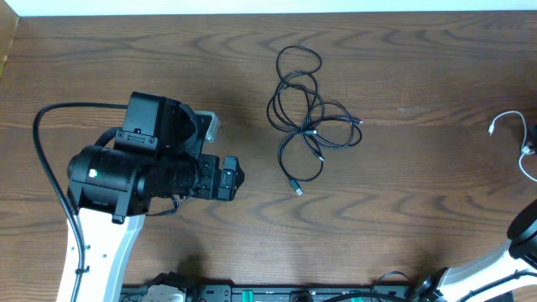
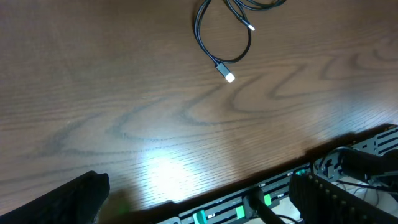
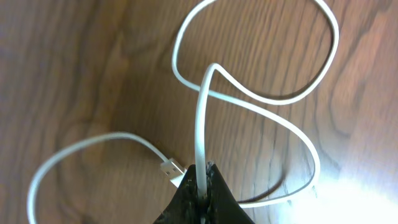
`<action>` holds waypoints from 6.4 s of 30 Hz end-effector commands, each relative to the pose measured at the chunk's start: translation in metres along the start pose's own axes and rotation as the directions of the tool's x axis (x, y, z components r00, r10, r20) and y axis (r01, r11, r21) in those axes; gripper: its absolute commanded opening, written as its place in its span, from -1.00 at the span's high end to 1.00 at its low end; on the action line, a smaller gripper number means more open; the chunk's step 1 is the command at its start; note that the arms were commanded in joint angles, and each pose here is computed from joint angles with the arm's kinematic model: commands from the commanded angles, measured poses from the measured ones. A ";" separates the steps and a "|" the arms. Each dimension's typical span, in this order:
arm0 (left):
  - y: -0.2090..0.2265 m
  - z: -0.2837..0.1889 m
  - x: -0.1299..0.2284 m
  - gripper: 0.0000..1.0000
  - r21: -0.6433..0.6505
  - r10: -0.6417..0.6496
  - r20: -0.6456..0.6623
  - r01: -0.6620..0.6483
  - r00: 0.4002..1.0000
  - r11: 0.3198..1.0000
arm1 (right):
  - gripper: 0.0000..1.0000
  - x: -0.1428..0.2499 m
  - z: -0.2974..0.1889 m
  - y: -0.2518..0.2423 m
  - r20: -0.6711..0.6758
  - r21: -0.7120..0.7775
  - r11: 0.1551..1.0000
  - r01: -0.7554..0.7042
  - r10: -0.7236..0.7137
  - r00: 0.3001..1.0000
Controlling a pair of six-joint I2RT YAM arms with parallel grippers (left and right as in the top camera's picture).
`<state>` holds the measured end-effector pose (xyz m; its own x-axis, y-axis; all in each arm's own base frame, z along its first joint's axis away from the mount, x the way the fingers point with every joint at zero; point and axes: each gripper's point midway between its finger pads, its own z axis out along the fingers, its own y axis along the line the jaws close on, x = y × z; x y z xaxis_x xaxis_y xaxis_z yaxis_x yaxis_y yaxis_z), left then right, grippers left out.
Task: Untangle cables
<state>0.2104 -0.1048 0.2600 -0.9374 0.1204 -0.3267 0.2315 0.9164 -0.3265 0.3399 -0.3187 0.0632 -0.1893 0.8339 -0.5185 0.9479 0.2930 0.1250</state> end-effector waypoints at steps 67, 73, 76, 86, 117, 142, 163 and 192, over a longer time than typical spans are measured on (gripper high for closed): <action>0.030 -0.004 -0.031 -0.95 -0.119 0.039 0.055 -0.032 0.998 0.992 | -0.89 0.360 -0.199 0.226 0.614 -0.418 -0.586 0.694 -0.745 -0.259; 0.030 -0.004 -0.030 -0.96 -0.119 0.038 0.051 -0.031 0.998 0.992 | -0.87 0.379 -0.214 0.258 0.716 -0.335 -0.623 0.706 -0.656 -0.239; 0.030 -0.004 -0.030 -0.96 -0.119 0.038 0.051 -0.031 0.998 0.992 | -0.72 0.391 -0.208 0.261 0.723 -0.338 -0.636 0.694 -0.647 -0.241; 0.031 -0.003 -0.030 -0.96 -0.119 0.036 0.049 -0.030 0.998 0.992 | -0.43 0.425 -0.172 0.247 0.648 -0.455 -0.606 0.653 -0.728 -0.225; 0.039 0.042 -0.083 0.39 -0.090 0.063 0.121 -0.052 0.991 0.995 | 0.98 0.187 -0.548 0.171 0.949 -0.308 -0.311 0.899 -0.168 0.267; -0.103 0.156 -0.007 -0.58 0.587 0.673 -0.081 -0.511 0.735 0.629 | 0.98 0.094 -0.599 0.051 0.965 -0.260 0.066 0.963 0.005 0.261; -0.107 0.266 -0.040 -0.84 0.014 0.692 -0.152 -0.699 0.705 0.715 | 0.98 0.103 -0.585 0.051 0.963 -0.258 0.046 0.965 -0.062 0.261; -0.051 0.288 -0.066 0.86 -0.126 0.584 -0.204 -0.613 0.786 0.780 | 0.98 0.113 -0.567 0.049 0.956 -0.257 0.027 0.966 -0.142 0.258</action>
<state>0.3066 -0.3062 0.0297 -0.6079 0.7466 -0.2702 0.7818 0.6223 -0.0394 0.2214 0.0572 0.4888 0.0635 -0.2872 -0.9558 -0.2334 0.9269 -0.2940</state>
